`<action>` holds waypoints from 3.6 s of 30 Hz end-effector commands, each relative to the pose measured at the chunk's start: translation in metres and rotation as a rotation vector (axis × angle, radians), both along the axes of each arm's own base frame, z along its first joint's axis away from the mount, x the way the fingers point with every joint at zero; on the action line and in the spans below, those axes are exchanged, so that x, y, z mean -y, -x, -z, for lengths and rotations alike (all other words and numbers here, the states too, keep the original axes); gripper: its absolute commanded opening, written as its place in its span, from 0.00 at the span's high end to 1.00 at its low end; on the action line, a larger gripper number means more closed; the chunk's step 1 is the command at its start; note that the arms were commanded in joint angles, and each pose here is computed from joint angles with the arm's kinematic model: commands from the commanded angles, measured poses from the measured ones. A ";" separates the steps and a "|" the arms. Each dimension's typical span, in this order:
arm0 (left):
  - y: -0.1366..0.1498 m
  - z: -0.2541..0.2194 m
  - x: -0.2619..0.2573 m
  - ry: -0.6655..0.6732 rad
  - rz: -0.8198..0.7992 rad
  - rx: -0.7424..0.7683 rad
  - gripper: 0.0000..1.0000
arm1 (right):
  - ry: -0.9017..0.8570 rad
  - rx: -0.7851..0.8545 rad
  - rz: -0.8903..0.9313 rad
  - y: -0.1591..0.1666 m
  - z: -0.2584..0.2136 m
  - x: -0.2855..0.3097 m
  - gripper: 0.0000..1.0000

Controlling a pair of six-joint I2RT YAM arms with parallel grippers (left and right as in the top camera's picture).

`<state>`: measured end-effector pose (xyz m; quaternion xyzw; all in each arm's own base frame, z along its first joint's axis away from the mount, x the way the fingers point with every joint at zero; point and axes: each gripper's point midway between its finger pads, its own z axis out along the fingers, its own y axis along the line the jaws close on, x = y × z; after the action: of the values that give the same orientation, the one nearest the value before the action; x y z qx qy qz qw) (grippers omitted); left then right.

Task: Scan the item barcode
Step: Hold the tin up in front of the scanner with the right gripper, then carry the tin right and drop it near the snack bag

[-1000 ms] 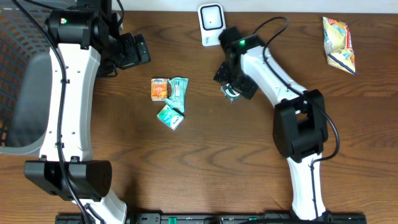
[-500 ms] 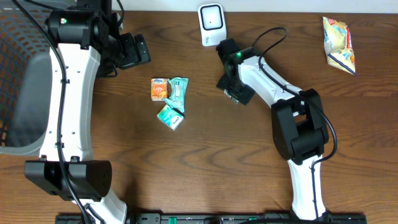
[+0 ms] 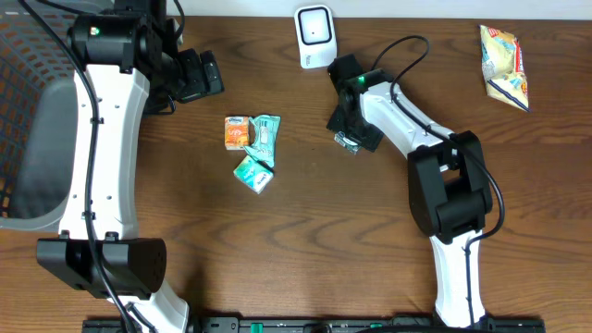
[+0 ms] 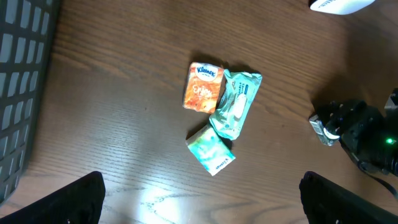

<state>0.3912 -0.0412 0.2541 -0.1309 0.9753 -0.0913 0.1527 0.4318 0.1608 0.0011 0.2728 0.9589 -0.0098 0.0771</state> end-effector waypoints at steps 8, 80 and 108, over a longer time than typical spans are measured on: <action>-0.001 0.001 -0.005 -0.015 -0.005 -0.004 0.02 | -0.027 -0.042 -0.041 0.015 0.013 -0.010 0.46; -0.001 0.001 -0.005 -0.015 -0.005 -0.004 0.02 | 0.309 0.494 -0.335 -0.181 -0.085 0.240 0.22; -0.001 0.001 -0.005 -0.015 -0.005 -0.004 0.02 | -0.184 0.597 -0.601 -0.141 -0.157 0.075 0.02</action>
<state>0.3912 -0.0412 0.2541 -0.1309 0.9753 -0.0913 0.1529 0.5901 0.0018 0.1411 0.0458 0.9359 0.0369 0.3474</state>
